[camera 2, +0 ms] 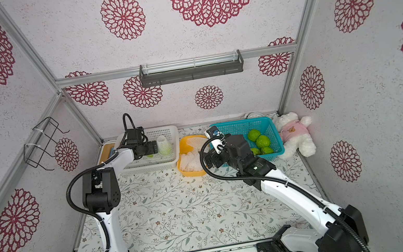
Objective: Sleeve custard apples in foam nets
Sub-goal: Place the custard apple in the basket.
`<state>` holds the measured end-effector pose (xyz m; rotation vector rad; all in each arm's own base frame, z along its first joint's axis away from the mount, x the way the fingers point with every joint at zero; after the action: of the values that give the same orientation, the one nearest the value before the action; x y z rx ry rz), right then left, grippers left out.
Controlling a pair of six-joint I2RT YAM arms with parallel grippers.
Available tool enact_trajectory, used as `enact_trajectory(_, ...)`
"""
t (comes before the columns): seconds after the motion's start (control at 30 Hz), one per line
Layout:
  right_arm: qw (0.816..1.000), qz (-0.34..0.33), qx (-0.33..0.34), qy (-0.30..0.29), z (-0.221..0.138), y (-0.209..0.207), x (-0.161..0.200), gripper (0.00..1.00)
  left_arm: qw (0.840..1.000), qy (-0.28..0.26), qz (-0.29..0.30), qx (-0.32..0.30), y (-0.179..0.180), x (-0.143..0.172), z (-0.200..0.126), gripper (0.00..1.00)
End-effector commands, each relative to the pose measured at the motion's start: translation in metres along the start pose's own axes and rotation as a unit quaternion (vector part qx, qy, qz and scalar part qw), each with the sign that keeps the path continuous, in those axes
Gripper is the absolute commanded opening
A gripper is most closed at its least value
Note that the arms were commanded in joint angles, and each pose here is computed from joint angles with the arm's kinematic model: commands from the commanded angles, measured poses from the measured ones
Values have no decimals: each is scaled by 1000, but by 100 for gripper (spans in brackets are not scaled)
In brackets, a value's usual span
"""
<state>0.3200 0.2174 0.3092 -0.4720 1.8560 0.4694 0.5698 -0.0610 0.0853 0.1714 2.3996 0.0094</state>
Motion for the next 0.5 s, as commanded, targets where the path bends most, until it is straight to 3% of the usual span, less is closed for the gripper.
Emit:
enact_trajectory(0.0,1000,5,-2,-31,-10,2,-22,98,1000,-30,-7,-1,5,-20,-18,97)
enact_trajectory(0.2,999,5,-5,-34,-12,3,-24,98,999,-40,-10,-6,9,-26,-25,97)
enact_trajectory(0.47,999,6,2,-45,-15,1,-32,98,997,-76,-15,-22,22,-51,-61,97)
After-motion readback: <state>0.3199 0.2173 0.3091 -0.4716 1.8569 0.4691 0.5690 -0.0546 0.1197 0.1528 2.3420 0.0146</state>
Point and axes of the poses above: each gripper's point midway between its finger pads, its own z axis out along the fingers, its own y axis along the line the jaws close on, x = y × z, the point moved 2 cm from there along -z, back along the fingers, and after that the axes turned 9 degrees about z, right-handed, at the moved point
